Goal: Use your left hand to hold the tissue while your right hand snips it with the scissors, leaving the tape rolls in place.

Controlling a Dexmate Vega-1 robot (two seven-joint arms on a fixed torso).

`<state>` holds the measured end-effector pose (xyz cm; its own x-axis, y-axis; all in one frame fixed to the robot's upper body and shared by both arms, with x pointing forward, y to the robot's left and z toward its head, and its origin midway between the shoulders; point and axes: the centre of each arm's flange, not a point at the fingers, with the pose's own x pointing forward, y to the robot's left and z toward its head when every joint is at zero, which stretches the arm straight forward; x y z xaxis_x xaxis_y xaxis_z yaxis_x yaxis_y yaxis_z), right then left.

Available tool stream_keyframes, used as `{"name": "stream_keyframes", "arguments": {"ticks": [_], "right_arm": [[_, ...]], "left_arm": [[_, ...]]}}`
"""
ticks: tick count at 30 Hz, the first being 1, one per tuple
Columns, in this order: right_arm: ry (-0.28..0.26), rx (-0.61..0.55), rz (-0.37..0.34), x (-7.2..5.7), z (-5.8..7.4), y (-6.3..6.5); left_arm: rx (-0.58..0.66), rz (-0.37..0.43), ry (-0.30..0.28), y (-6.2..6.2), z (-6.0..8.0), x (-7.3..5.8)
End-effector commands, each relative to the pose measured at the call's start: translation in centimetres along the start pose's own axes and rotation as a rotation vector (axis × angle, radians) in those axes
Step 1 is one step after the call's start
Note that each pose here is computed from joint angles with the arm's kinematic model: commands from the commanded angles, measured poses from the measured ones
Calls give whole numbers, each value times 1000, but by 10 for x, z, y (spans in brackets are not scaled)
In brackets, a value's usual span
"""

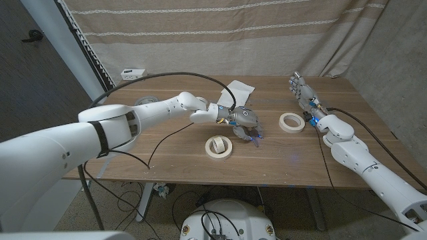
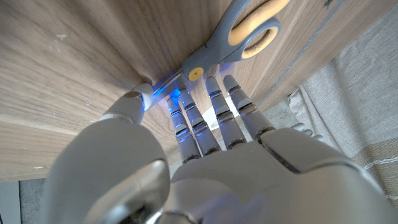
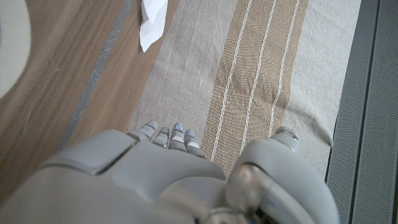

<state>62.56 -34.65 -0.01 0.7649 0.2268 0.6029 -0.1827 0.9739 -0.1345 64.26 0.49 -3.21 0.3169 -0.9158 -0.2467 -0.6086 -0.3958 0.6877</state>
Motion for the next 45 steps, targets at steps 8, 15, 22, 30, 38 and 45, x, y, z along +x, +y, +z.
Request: {"name": "stream_keyframes", "arguments": {"ticks": [8, 15, 22, 30, 38, 45], "right_arm": [[20, -1, 13, 3, -4, 5], [24, -3, 16, 4, -3, 7], [29, -2, 10, 2, -2, 7], [31, -4, 11, 0, -2, 8], [28, -7, 11, 0, 0, 9], [28, -4, 9, 1, 0, 9]], "left_arm": [[-70, -46, -6, -22, 5, 1], [-85, -44, -3, -25, 5, 2], [-99, -39, 2, -28, 7, 2], [-115, -24, -2, -30, 10, 0], [-144, 70, 3, -29, 10, -7], [-153, 178, 15, -22, 6, -16]]}}
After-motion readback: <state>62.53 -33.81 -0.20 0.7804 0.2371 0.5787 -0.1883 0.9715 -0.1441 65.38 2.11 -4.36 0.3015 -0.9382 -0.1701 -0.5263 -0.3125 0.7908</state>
